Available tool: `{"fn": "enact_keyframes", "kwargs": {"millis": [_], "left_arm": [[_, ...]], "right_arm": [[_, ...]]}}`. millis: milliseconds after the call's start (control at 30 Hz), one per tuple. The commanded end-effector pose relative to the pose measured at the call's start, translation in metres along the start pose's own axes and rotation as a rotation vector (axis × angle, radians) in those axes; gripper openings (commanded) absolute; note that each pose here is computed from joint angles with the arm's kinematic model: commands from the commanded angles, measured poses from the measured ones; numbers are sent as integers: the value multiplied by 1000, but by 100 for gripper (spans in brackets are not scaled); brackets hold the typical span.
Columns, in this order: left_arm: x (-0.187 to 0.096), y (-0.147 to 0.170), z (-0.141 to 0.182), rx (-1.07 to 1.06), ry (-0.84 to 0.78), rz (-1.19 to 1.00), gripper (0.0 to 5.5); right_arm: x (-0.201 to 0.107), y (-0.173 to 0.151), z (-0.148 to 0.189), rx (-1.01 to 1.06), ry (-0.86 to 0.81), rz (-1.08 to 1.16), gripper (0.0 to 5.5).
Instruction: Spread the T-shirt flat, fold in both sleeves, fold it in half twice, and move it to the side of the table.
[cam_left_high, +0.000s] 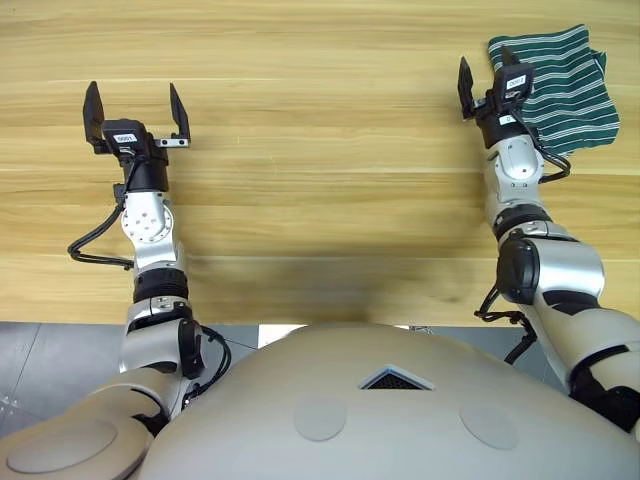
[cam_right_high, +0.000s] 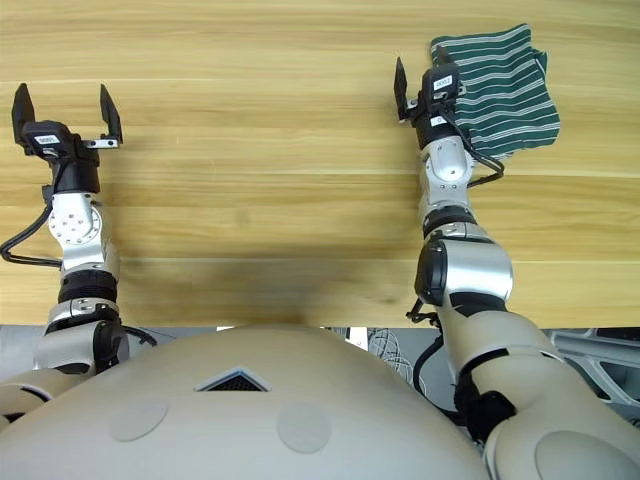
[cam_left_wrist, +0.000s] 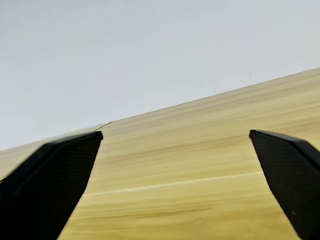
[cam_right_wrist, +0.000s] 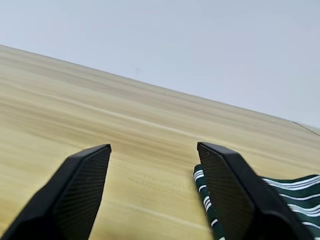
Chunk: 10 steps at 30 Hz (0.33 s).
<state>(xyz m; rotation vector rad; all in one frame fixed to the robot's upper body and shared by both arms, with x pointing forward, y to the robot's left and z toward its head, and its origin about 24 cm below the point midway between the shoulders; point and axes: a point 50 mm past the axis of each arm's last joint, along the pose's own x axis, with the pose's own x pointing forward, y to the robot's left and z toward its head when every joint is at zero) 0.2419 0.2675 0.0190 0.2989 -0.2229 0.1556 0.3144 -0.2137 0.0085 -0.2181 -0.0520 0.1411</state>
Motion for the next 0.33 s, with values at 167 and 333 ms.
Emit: {"fn": "enact_keyframes", "kwargs": {"millis": [167,333], "left_arm": [[3,1,0,26,-21,-6,536],[3,-3,1,22,-28,-17,536]], "right_arm": [[-4,6,-7,34,32,29,322],[-6,10,-9,96,25,77,322]]}}
